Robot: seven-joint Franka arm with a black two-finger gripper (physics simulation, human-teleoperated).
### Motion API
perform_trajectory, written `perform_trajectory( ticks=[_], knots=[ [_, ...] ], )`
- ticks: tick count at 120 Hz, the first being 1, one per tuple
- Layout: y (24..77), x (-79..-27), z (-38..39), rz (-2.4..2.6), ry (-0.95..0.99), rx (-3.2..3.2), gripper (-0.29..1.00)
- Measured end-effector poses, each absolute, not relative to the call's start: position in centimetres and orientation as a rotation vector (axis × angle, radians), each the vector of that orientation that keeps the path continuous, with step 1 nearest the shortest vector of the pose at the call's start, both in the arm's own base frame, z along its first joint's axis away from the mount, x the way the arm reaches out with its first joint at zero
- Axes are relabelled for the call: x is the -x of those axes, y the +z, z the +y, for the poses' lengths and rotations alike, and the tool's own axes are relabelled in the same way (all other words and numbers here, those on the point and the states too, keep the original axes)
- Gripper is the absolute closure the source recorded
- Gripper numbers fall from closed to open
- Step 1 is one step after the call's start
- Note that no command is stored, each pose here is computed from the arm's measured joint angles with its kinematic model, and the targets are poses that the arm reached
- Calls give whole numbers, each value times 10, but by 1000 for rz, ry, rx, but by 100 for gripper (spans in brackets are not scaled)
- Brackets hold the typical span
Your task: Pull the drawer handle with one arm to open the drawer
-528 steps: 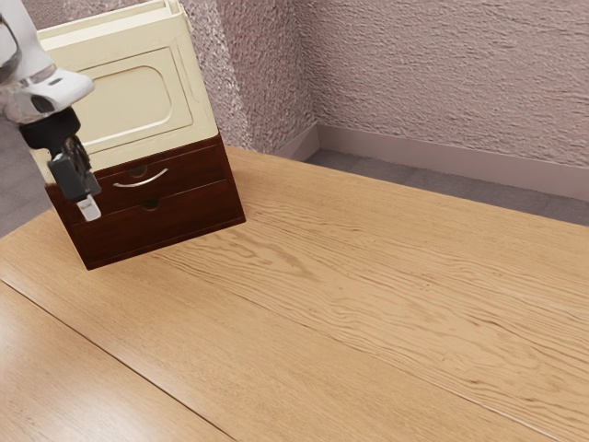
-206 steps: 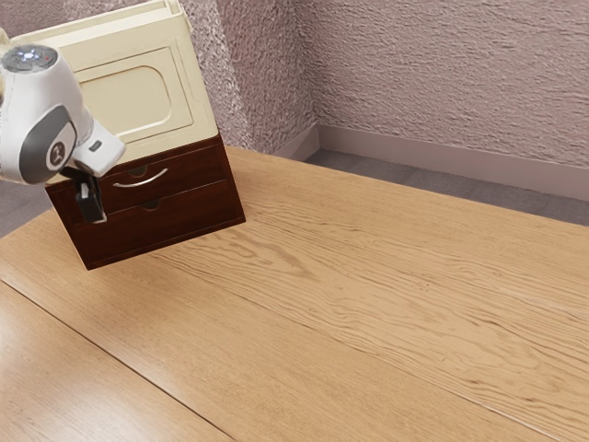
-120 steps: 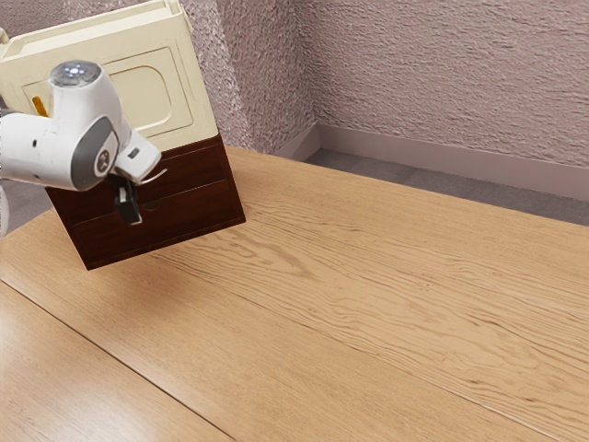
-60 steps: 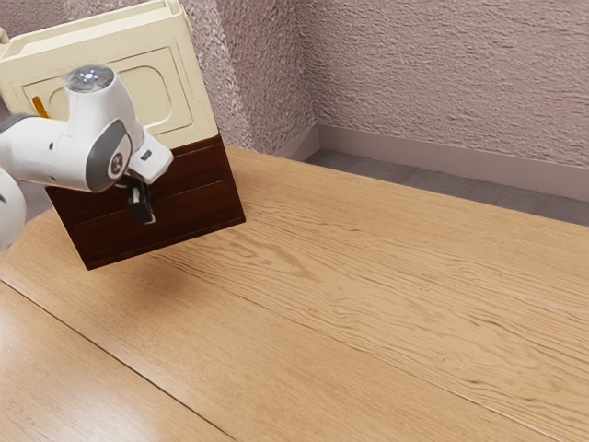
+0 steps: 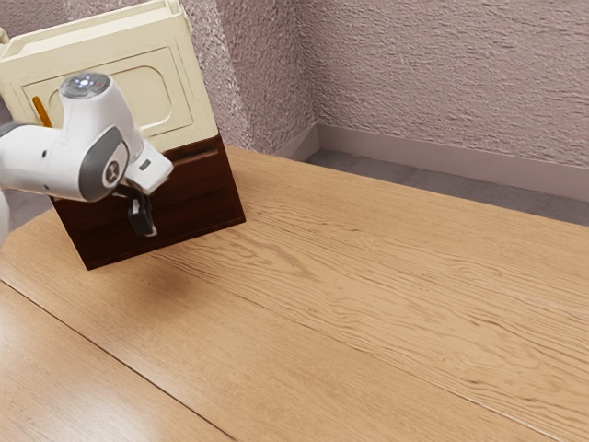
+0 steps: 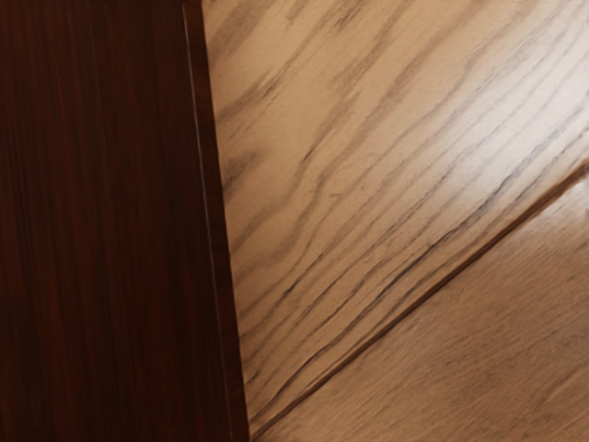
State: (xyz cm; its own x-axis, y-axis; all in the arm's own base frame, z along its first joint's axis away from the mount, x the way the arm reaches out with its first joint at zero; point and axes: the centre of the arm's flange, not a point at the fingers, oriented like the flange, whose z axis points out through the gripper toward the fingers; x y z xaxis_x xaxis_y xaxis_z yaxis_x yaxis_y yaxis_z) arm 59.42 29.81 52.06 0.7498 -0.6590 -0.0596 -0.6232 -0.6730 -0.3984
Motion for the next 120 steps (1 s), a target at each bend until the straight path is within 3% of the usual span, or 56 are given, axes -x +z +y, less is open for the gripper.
perform_trajectory(
  ticks=[16,32,49,66,120],
  knots=[
    [519,-589,293,992,-126,2559,-2],
    [526,-582,283,1016,-124,2543,9],
    [526,-577,276,1043,-105,2528,8],
    [532,-573,267,1078,-76,2485,22],
    [530,-551,242,1152,-52,2455,5]
  ],
)
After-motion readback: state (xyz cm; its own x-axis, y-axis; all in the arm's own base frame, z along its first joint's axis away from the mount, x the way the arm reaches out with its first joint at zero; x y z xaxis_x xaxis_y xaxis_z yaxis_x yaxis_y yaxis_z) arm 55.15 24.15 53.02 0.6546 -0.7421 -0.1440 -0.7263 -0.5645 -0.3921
